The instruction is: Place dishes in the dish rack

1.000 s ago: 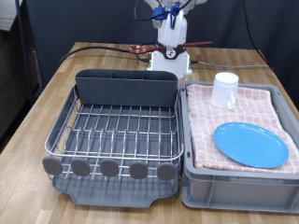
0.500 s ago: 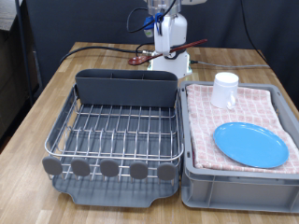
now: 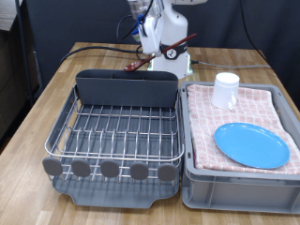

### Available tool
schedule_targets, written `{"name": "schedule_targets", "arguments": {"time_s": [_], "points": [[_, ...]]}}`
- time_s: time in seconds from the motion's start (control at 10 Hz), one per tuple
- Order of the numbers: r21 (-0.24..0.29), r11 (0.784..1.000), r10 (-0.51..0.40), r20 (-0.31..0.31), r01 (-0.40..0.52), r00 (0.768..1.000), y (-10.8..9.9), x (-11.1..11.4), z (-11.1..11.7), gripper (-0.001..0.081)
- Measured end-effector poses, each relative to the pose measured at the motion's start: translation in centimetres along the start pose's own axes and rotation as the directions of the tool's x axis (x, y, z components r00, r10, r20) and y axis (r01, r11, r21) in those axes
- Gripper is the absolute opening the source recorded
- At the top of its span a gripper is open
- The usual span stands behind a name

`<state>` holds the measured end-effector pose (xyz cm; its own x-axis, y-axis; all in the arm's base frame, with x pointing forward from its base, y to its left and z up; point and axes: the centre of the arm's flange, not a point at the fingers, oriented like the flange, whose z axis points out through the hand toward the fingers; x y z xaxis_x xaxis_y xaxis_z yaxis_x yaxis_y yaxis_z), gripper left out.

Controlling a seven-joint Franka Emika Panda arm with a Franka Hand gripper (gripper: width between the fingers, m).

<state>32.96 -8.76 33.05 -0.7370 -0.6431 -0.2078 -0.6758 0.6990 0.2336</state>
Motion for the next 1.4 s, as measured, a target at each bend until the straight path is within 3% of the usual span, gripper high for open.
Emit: {"name": "schedule_targets", "arguments": {"time_s": [0.3,0.7,1.1,1.4], "points": [[-0.049,0.999,-0.001,0.035,0.003,0.999,-1.8,2.2,1.9,0.0089],[-0.035,0.999,-0.026,0.018,0.027,1.0,-3.4,2.2,4.2,0.0089],[0.015,0.999,-0.035,-0.002,0.035,0.999,-2.9,0.0,3.0,0.0089],[0.007,1.0,-0.028,0.015,0.028,1.0,-1.5,-0.9,2.3,0.0089]]}}
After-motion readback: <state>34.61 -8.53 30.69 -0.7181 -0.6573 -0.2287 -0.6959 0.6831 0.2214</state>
